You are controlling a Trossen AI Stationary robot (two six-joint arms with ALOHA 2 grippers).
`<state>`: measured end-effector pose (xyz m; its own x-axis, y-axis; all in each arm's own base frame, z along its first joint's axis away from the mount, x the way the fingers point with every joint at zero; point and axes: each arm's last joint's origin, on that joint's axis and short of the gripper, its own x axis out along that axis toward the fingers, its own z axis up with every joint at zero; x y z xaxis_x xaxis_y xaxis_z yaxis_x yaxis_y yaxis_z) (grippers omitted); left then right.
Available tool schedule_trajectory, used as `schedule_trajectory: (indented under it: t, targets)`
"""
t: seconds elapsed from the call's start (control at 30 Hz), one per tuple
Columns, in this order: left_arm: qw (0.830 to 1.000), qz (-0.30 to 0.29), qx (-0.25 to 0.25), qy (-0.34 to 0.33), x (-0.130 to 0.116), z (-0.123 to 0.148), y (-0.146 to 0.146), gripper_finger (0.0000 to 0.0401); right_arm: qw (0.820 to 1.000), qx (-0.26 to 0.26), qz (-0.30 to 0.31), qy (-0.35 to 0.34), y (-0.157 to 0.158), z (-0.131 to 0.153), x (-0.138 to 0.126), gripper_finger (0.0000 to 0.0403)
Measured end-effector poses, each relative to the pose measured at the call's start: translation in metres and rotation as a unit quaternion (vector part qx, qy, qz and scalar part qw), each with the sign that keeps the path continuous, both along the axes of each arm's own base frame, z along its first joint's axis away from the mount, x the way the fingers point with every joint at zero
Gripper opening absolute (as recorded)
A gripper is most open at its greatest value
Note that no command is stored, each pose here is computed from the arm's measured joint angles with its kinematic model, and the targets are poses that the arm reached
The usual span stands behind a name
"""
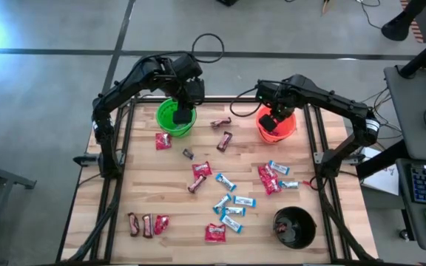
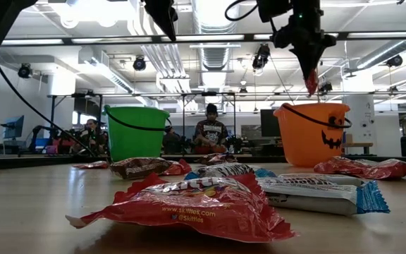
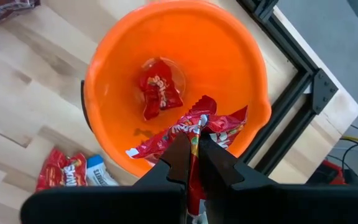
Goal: Sort candy
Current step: Put the red candy into the orange bucket
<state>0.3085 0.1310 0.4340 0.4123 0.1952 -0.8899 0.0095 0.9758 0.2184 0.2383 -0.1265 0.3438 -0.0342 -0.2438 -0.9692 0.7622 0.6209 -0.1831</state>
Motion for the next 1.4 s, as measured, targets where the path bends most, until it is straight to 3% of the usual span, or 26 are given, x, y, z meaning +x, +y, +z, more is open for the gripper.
schedule_trajectory:
  t: [0.9,1.2,1.4]
  targets:
    - [1.0,-0.005,0.002,0.001,0.0,0.0,0.0,0.0105,1.0,-0.002,0.025,-0.008,-0.002,-0.004,0.004,0.0013]
    - [1.0,-0.012,0.005,0.003,0.0,0.0,0.0,0.0105,0.993,0.09,0.07,0.008,0.0,-0.016,0.009,0.0023]
    - [1.0,-0.012,0.005,0.003,0.0,0.0,0.0,0.0105,0.991,0.095,0.086,0.042,-0.004,-0.029,0.017,0.0052]
